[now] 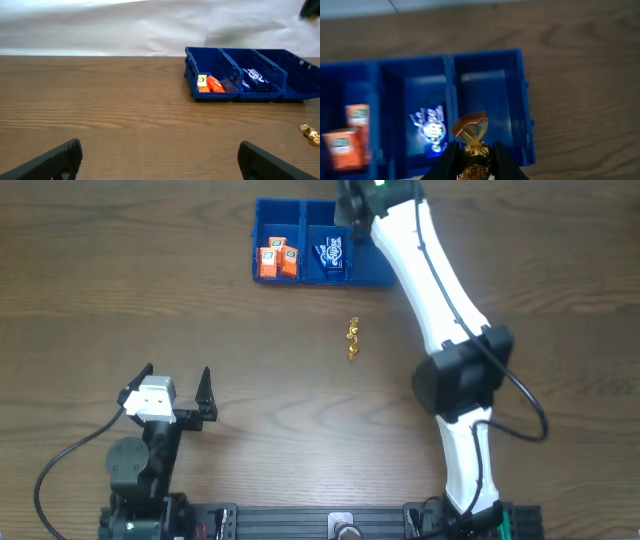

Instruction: Sort Candies Into Trays

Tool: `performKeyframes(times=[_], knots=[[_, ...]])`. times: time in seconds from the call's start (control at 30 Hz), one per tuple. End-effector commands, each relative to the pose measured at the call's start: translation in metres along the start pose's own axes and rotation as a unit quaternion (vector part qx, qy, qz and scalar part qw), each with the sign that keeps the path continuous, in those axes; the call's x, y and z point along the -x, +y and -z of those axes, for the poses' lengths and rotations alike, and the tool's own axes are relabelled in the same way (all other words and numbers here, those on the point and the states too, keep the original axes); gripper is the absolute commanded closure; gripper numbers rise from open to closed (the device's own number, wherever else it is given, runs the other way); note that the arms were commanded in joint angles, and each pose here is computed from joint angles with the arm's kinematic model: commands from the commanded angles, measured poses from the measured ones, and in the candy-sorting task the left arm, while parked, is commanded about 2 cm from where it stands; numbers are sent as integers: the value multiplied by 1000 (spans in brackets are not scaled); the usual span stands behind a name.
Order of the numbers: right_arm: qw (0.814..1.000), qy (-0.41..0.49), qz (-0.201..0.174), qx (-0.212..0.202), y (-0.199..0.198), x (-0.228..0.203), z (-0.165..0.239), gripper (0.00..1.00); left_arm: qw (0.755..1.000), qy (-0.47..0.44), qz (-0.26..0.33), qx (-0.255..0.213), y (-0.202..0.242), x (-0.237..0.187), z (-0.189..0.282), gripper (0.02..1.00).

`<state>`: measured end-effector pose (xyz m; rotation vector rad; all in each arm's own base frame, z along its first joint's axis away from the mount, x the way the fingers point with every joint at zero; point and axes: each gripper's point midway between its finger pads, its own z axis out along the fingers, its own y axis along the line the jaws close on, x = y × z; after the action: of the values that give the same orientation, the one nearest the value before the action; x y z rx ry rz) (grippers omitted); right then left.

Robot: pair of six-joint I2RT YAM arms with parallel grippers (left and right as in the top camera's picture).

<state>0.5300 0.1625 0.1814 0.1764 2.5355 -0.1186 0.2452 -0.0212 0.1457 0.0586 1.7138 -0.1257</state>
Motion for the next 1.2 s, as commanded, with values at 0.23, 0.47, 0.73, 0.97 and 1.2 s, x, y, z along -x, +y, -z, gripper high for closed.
performKeyframes(times=[0.23,0.47,0.73,0.97,1.2], knots=[[998,57,5,-34,-20,-28,-59,965,1000,24,-4,-8,-2,-17,-1,20],[998,52,1,-34,-21,-25,-63,963,1000,24,-4,-8,-2,-17,-1,20],[999,22,-8,-37,-21,-12,-67,956,1000,24,-4,-8,-2,-17,-1,20],[998,-20,-19,-50,-24,7,-67,936,1000,24,-4,-8,-2,-17,-1,20],[998,-28,-18,-54,-24,10,-67,121,1000,24,-4,-8,-2,-17,-1,20]])
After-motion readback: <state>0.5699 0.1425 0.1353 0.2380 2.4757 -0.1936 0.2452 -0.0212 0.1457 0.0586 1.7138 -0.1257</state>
